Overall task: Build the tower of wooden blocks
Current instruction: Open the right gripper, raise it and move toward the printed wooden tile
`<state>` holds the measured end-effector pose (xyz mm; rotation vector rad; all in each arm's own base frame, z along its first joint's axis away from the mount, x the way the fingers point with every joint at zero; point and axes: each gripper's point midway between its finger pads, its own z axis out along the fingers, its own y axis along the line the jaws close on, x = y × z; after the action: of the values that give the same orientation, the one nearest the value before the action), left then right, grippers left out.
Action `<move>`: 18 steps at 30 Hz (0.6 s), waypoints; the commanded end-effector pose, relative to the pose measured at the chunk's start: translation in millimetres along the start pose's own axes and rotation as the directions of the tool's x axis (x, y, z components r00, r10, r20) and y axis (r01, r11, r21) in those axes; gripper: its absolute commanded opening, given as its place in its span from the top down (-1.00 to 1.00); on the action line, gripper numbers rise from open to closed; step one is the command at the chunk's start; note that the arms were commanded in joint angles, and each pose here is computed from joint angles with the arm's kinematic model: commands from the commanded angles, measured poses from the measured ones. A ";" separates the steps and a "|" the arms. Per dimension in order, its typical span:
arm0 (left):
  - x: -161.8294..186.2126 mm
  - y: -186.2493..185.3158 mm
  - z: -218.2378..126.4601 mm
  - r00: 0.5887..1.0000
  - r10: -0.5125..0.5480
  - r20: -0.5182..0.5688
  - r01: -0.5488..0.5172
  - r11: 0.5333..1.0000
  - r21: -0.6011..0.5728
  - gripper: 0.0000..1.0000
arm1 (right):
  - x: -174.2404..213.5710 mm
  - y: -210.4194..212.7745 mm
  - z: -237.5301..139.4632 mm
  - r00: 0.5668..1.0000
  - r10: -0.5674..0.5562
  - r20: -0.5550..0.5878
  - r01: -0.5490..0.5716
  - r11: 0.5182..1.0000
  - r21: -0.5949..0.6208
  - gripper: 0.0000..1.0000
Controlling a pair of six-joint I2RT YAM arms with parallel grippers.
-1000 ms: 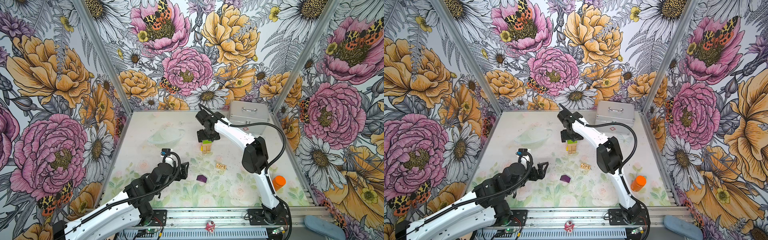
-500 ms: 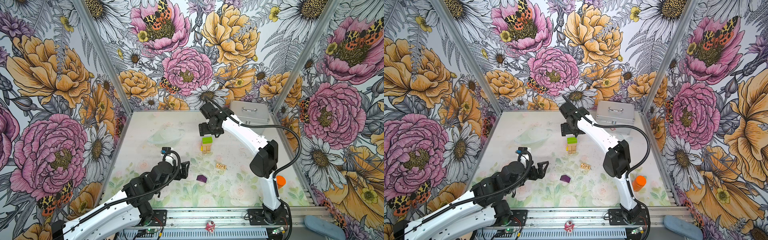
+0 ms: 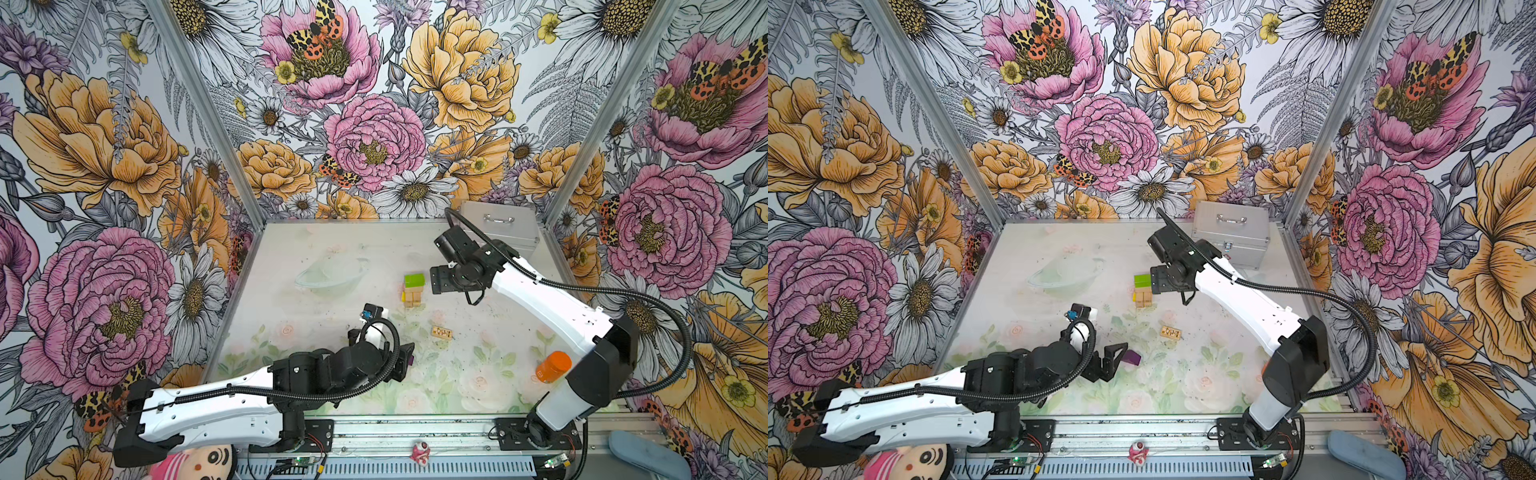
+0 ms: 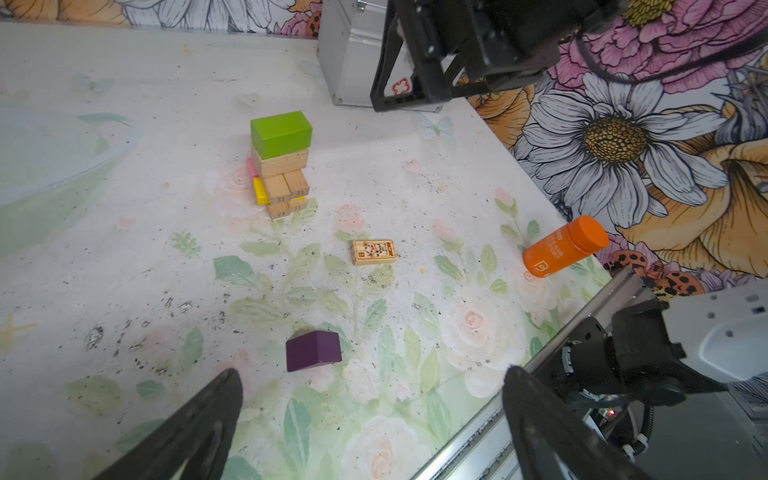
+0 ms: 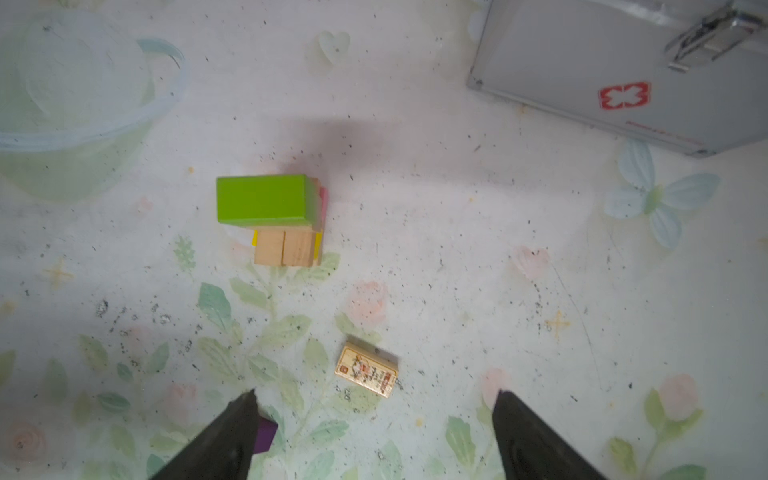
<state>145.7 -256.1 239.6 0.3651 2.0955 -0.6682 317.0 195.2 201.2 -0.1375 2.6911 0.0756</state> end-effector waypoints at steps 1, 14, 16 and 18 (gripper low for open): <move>-13.8 -9.6 -6.3 0.998 0.008 0.059 -0.005 0.999 -0.042 -0.97 | 9.1 -11.1 -8.3 0.997 0.052 0.063 -0.051 0.999 -0.016 -0.81; -10.8 -71.2 -7.2 0.994 0.080 0.080 -0.079 0.997 -0.018 -0.97 | 81.9 -49.1 -5.3 0.994 0.104 0.031 -0.102 0.994 -0.049 -0.80; -10.2 -76.0 -6.4 0.993 0.088 0.082 -0.087 0.996 -0.019 -0.98 | 89.9 -51.5 -3.2 0.993 0.112 0.026 -0.111 0.993 -0.050 -0.80; -8.8 -79.6 -5.4 0.993 0.092 0.079 -0.091 0.996 -0.018 -0.98 | 97.7 -55.5 -1.1 0.993 0.118 0.019 -0.117 0.992 -0.044 -0.80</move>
<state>105.4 -318.0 263.4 0.4661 2.0187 -0.6067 236.3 130.8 157.2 -0.0312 2.6990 0.1224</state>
